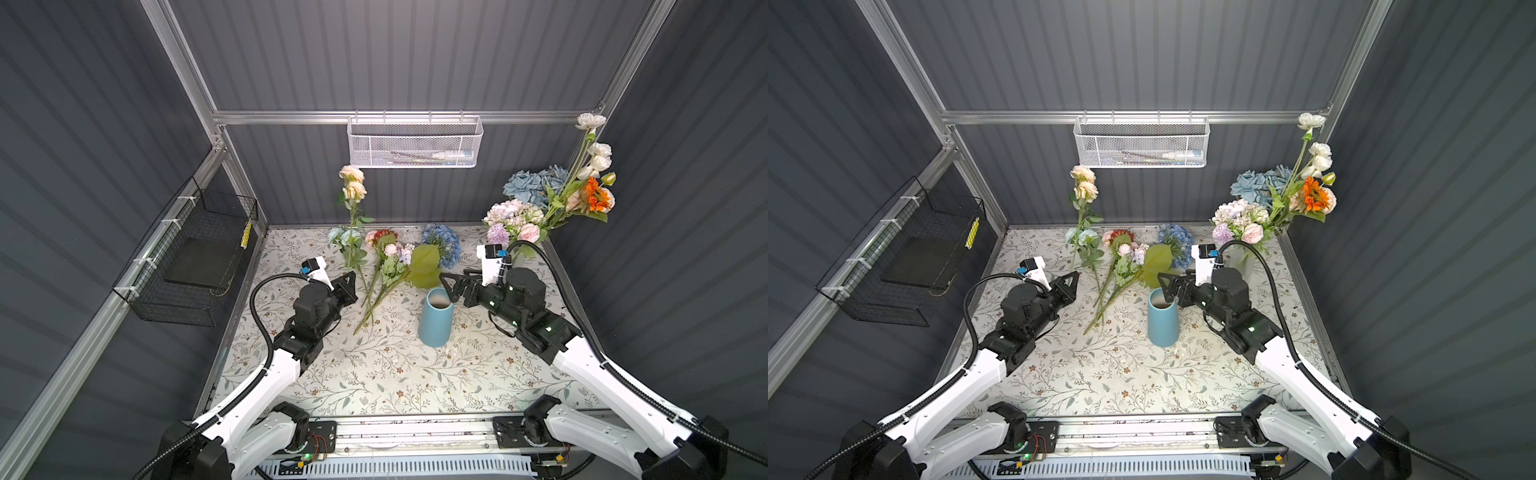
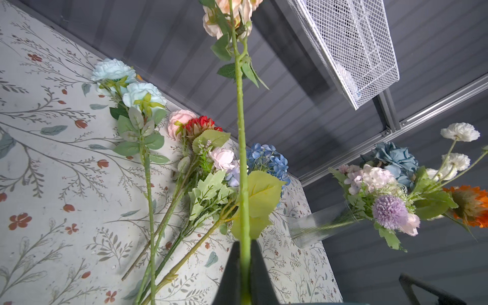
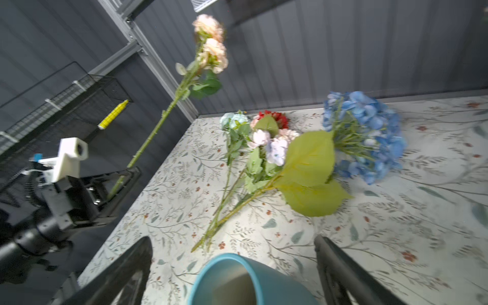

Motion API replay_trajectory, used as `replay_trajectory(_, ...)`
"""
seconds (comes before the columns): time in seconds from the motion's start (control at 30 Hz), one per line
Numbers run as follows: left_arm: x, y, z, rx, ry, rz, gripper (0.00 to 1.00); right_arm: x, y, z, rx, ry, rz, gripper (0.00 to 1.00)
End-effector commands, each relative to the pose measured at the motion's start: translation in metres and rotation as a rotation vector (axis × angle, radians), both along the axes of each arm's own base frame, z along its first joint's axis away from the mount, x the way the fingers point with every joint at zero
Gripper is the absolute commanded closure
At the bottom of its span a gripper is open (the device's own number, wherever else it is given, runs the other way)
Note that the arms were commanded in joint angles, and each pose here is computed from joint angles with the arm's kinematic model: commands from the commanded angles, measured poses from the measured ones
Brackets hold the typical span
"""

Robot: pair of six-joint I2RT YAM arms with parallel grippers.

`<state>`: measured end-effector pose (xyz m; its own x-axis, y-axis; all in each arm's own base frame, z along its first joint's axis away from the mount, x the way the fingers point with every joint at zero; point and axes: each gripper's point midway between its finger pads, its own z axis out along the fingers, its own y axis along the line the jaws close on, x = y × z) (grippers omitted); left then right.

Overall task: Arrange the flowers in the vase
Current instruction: 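Move the right gripper to the rose stem above the left gripper and grasp it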

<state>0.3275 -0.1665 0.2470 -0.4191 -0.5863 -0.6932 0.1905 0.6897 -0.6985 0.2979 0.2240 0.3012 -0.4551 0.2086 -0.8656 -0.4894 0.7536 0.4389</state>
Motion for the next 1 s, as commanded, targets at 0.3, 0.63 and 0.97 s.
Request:
replay_trajectory(0.3, -0.014, -0.022, 0.003, -0.045, -0.113, -0.042, 1.00, 0.028, 0.112, 0.021, 0.147, 0.246, 0.157, 0.27)
replay_trajectory(0.63, -0.031, -0.043, 0.002, -0.059, -0.162, -0.105, 1.00, 0.052, 0.161, 0.000, 0.205, 0.405, 0.197, 0.38)
replay_trajectory(0.97, -0.046, -0.066, 0.012, -0.049, -0.229, -0.174, 1.00, 0.058, 0.177, -0.022, 0.224, 0.480, 0.206, 0.52)
